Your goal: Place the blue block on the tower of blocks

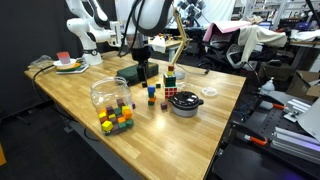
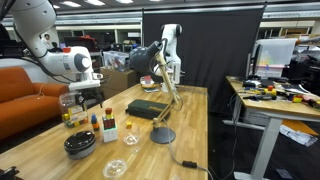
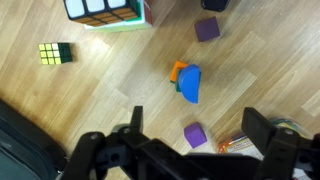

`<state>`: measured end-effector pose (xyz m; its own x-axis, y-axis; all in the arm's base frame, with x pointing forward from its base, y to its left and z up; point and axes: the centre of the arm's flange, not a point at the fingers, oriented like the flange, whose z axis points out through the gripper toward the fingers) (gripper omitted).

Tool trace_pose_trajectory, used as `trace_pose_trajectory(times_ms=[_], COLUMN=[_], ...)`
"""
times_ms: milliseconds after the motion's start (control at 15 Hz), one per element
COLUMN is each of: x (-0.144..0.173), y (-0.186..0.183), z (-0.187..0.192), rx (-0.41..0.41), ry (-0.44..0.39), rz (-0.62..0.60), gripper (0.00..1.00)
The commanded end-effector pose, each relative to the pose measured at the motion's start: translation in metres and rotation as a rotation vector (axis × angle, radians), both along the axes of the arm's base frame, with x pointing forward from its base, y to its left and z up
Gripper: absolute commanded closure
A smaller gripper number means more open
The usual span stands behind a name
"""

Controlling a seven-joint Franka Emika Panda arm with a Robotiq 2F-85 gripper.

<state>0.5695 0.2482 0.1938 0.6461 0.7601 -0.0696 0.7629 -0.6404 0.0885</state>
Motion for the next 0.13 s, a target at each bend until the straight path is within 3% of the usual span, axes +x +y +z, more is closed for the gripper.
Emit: trace_pose_trajectory(times_ms=[0, 67], x=[-0.0005, -0.0006], y=[-0.001, -0.0012], z=[-0.0009, -0.0012], rx=[0.0, 0.0], ry=[0.002, 0.002], rz=[-0.001, -0.001], gripper=[0.0, 0.0])
